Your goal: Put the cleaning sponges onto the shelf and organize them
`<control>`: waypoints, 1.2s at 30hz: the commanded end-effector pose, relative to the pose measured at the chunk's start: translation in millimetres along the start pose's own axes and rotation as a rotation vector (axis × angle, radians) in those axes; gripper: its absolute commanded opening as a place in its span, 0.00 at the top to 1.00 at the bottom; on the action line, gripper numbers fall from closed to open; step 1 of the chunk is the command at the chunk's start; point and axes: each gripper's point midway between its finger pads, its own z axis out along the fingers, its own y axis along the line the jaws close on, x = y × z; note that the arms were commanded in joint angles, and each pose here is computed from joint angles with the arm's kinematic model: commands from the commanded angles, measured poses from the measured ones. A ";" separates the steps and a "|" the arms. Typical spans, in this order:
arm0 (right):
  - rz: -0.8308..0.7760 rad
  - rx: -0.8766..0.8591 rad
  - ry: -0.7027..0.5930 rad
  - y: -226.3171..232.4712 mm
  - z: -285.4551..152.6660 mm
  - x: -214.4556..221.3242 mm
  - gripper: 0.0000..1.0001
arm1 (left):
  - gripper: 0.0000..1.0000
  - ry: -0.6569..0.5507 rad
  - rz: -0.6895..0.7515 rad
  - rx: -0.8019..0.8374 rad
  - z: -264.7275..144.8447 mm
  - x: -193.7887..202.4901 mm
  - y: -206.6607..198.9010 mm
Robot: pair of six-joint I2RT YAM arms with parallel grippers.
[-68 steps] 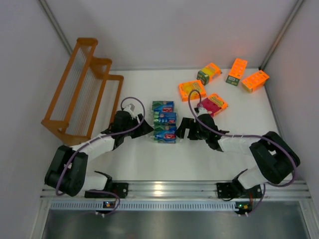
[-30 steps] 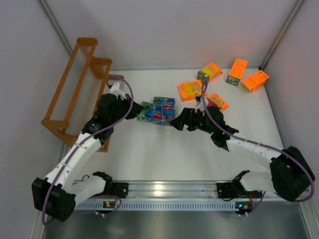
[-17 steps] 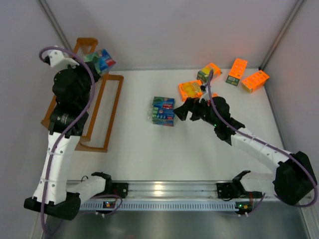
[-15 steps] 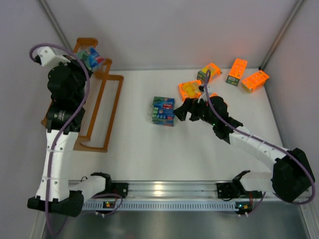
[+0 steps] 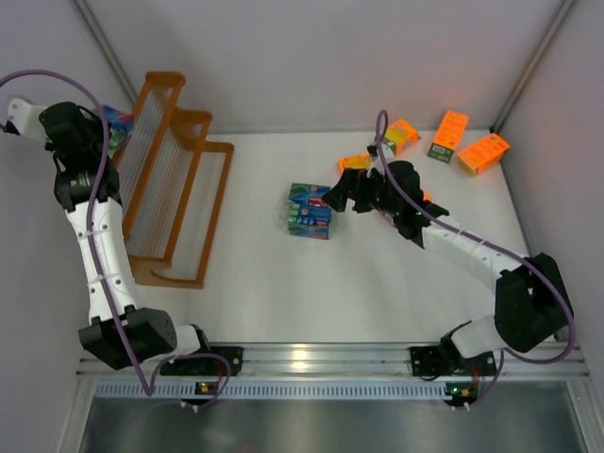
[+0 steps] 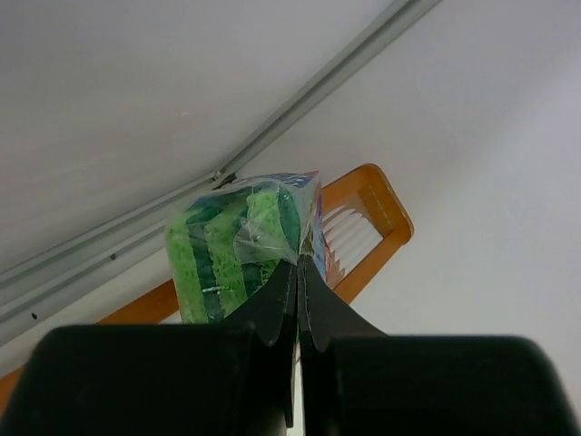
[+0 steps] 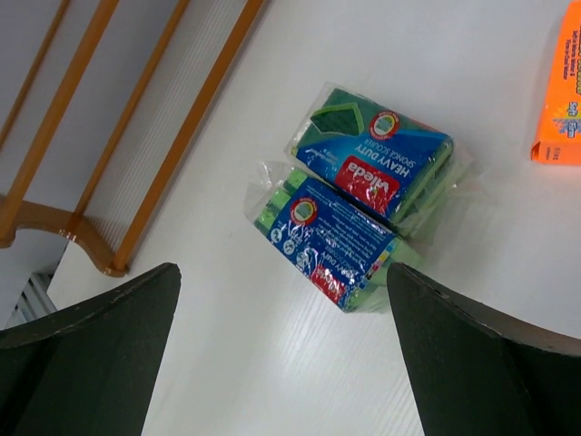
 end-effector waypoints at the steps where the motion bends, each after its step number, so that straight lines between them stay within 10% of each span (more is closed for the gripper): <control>1: -0.021 -0.030 -0.045 6.3 3.6 -27.6 0.01 | 1.00 0.002 -0.101 0.111 -5.9 -14.8 -30.4; 36: 0.111 0.009 0.021 -58.2 51.7 -43.7 0.01 | 1.00 0.132 -0.392 0.190 103.9 100.5 -52.0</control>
